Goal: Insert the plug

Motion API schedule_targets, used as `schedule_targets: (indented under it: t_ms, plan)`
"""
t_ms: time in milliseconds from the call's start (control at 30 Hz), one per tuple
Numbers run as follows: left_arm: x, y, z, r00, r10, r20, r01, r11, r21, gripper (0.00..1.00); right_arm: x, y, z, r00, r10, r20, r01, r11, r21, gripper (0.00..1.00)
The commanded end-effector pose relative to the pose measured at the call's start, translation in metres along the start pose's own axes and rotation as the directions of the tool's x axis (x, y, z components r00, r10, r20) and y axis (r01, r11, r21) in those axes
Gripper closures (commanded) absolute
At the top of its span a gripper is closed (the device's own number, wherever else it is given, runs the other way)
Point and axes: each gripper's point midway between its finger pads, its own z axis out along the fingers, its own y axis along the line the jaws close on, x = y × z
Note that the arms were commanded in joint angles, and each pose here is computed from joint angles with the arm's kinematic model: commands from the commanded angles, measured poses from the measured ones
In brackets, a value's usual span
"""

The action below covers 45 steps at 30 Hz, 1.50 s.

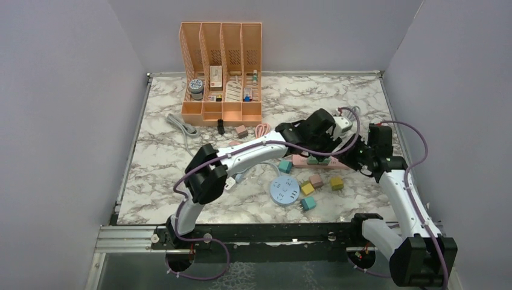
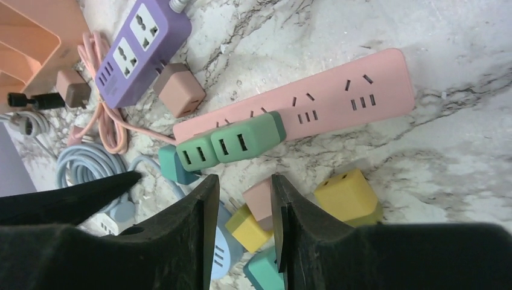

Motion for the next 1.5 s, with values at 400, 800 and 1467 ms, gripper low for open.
schedule_targets:
  t_ms: [400, 800, 1467]
  plan:
    - [0.058, 0.033, -0.123, 0.94, -0.271, 0.209, 0.307, 0.937, -0.164, 0.49, 0.026, -0.057, 0.0, 0.995, 0.093, 0.033, -0.098, 0.969, 0.225, 0.25]
    - [0.12, 0.044, -0.179, 0.91, -0.3, 0.287, 0.369, 0.901, -0.228, 0.43, 0.043, -0.078, 0.022, 0.985, 0.167, 0.045, -0.173, 0.949, 0.263, 0.0]
    - [0.137, 0.064, -0.208, 0.867, -0.287, 0.407, 0.424, 0.854, -0.3, 0.33, 0.084, -0.099, 0.025, 0.959, 0.252, -0.132, -0.168, 0.875, 0.454, 0.37]
